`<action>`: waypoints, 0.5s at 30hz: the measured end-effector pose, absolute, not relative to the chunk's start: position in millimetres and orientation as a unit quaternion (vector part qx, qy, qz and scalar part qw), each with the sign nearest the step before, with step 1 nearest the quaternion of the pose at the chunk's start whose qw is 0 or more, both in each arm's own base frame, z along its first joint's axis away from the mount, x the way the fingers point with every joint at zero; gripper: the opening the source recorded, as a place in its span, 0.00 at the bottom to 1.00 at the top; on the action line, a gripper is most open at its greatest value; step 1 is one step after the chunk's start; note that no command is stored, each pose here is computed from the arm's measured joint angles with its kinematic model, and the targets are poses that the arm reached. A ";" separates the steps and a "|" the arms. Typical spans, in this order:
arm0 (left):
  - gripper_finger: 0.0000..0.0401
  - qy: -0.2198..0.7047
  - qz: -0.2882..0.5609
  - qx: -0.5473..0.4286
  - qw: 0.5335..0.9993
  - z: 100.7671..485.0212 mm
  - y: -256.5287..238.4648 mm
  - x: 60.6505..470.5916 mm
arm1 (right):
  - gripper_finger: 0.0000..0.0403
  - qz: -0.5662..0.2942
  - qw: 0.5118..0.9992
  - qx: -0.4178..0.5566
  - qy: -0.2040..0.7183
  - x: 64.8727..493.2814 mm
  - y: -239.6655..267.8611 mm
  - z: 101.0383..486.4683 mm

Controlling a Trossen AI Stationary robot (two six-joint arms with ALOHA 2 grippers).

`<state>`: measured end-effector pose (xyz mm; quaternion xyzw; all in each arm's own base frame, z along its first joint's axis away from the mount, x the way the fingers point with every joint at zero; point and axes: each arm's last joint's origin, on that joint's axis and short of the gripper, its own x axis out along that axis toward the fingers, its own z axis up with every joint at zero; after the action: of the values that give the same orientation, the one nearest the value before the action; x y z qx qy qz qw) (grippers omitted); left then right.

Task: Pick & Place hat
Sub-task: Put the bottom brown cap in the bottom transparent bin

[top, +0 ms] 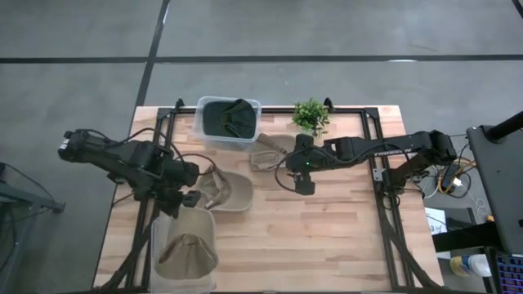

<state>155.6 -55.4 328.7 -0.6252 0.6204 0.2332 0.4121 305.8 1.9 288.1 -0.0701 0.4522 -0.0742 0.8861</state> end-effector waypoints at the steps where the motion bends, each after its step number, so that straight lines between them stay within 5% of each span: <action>1: 0.07 0.626 0.235 -0.624 0.405 326.1 -56.5 155.3 | 0.64 -0.074 0.886 -0.070 0.452 305.9 1.9 288.2; 9: 0.11 0.647 0.247 -0.612 0.382 311.6 -61.1 155.4 | 0.64 -0.074 0.886 -0.070 0.453 305.6 1.9 287.2; 15: 0.23 0.659 0.244 -0.602 0.380 309.8 -65.2 152.0 | 0.64 -0.074 0.886 -0.070 0.452 305.8 1.9 287.2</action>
<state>152.0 -65.2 309.8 -0.6022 0.6585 0.2441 0.3797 305.8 1.9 287.2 -0.0702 0.4524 -0.0735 0.8860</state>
